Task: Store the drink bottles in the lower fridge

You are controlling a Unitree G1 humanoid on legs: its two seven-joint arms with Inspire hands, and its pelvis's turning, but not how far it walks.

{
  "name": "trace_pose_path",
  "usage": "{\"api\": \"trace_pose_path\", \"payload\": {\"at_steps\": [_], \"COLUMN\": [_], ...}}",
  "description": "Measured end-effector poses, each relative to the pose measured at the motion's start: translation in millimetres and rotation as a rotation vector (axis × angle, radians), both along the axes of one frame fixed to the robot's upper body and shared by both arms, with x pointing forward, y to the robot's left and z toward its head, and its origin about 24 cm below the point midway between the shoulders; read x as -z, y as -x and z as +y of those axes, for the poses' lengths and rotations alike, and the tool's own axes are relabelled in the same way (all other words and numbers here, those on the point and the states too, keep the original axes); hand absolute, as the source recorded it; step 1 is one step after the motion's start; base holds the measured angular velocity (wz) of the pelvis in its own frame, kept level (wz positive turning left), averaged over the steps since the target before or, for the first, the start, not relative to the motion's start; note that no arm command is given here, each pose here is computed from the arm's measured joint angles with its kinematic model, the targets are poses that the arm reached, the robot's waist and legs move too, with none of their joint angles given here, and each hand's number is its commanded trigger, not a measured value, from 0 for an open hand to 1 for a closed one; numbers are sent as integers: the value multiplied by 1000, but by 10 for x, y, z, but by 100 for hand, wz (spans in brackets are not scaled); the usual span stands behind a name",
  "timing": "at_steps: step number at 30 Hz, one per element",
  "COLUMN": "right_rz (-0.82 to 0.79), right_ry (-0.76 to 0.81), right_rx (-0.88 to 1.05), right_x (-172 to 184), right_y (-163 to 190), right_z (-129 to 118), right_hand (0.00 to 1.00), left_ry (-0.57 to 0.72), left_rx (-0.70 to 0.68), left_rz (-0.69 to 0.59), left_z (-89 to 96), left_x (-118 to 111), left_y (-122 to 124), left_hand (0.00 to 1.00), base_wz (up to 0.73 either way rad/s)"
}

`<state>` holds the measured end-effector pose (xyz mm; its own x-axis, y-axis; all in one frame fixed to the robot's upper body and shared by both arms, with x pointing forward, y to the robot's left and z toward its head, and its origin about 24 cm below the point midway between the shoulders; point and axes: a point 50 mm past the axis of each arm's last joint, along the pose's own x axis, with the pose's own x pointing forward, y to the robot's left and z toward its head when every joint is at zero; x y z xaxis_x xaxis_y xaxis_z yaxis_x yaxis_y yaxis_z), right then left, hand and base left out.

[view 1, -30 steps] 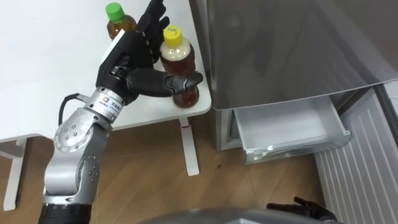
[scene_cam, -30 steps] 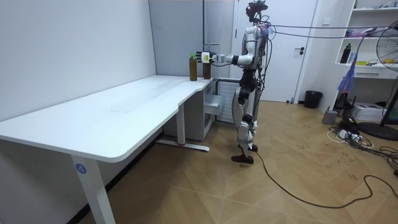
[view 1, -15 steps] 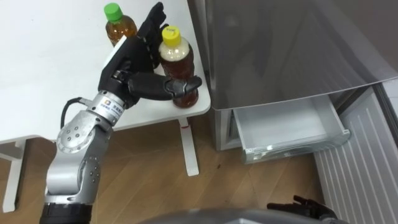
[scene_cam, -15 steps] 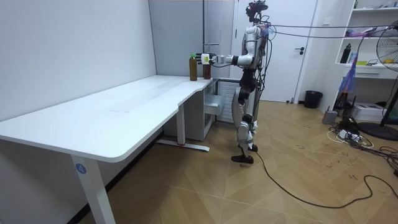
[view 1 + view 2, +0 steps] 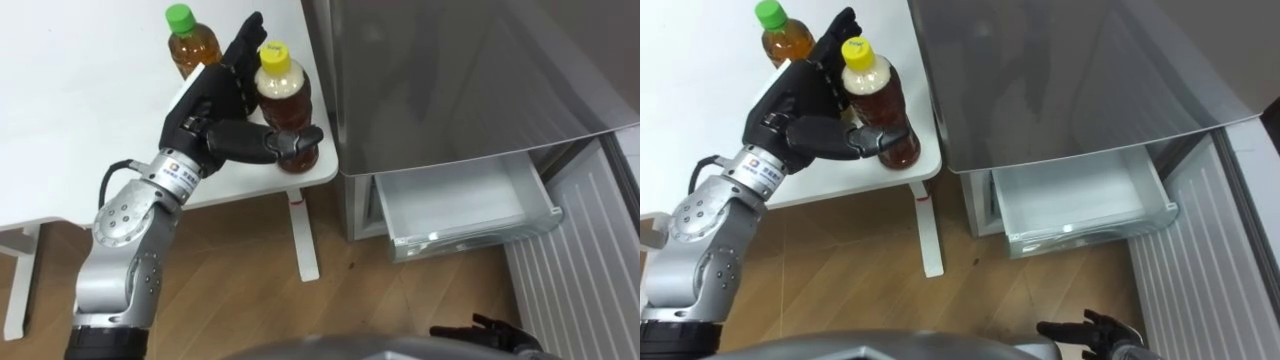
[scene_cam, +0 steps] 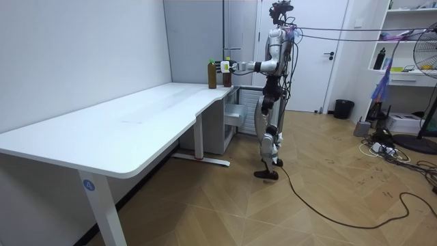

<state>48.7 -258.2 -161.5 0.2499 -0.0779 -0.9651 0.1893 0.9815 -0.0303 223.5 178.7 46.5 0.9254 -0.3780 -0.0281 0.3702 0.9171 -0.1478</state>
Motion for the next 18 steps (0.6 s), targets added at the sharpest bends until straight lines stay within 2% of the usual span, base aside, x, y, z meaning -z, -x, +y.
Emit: {"api": "trace_pose_path", "payload": {"at_steps": [6, 18], "right_rz": [0, 1], "right_ry": [1, 2], "right_rx": [-3, -4], "right_x": [0, -1], "right_y": [-2, -4], "right_z": [0, -3], "right_hand": [0, 0], "left_ry": [2, 2], "left_rx": [0, 11], "left_rz": [26, 10], "left_z": [-1, -24], "left_x": [62, 24], "left_y": [-17, -55], "left_hand": [0, 0], "base_wz": [0, 0]}}
